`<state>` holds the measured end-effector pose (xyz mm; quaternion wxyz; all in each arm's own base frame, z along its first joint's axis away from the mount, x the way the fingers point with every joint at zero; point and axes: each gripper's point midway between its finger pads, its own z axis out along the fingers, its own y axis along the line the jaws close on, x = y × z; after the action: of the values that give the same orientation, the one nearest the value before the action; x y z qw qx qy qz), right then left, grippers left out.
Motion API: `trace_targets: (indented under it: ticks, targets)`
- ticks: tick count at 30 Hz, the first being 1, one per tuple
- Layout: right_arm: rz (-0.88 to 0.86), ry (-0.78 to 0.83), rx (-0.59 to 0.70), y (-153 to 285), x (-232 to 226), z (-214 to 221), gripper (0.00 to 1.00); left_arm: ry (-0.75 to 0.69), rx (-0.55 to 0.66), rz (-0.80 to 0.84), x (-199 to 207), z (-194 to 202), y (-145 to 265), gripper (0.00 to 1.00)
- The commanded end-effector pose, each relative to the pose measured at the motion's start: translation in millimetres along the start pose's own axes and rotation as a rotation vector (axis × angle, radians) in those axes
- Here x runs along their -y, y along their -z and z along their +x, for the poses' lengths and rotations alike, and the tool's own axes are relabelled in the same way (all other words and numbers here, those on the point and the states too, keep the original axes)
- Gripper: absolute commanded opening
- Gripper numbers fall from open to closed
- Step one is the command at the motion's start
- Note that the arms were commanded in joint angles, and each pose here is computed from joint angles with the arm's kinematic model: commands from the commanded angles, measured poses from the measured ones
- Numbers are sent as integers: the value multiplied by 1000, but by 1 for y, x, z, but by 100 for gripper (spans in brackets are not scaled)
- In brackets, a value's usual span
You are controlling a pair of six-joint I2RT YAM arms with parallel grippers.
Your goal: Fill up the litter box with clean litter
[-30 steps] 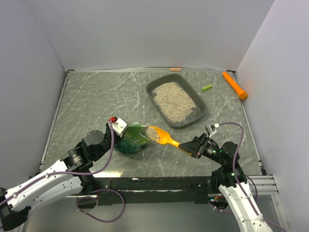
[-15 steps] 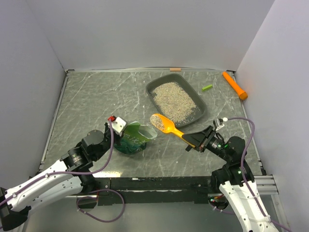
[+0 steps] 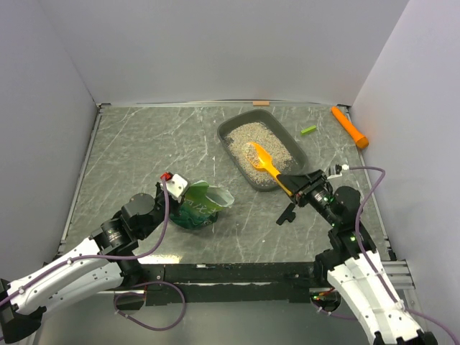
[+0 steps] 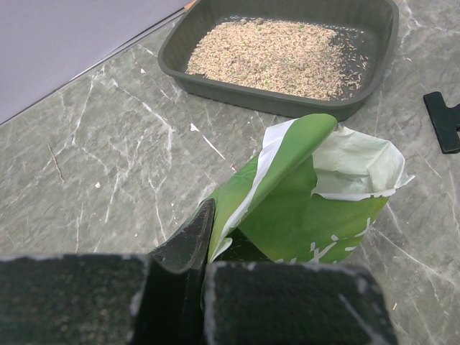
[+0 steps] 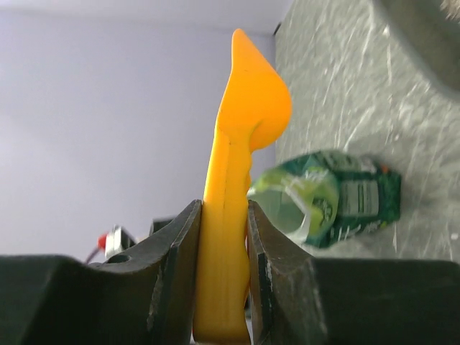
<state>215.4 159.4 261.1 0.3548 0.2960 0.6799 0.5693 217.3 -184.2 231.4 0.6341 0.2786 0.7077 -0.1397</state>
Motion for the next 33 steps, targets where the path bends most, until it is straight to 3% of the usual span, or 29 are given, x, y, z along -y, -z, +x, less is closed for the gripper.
trace_targets:
  ticks: [1, 9, 14, 19, 24, 33]
  targets:
    - [-79, 4, 145, -16, -28, -33, 0, 37, 34, -39, -8, -17, 4, 1]
    - [23, 34, 267, -44, 9, -61, 0, 37, 37, -41, -9, -17, 5, 1]
    - [176, 113, 286, -56, 40, -71, 0, 39, 40, -41, -9, -18, 5, 1]
    - [289, 302, 267, -65, 49, -81, 0, 39, 39, -40, -9, -18, 5, 1]
    - [516, 489, 205, -66, 78, -93, 0, 37, 34, -39, -9, -18, 5, 1]
    - [751, 732, 243, -53, 80, -129, 0, 35, 27, -43, -9, -16, 4, 1]
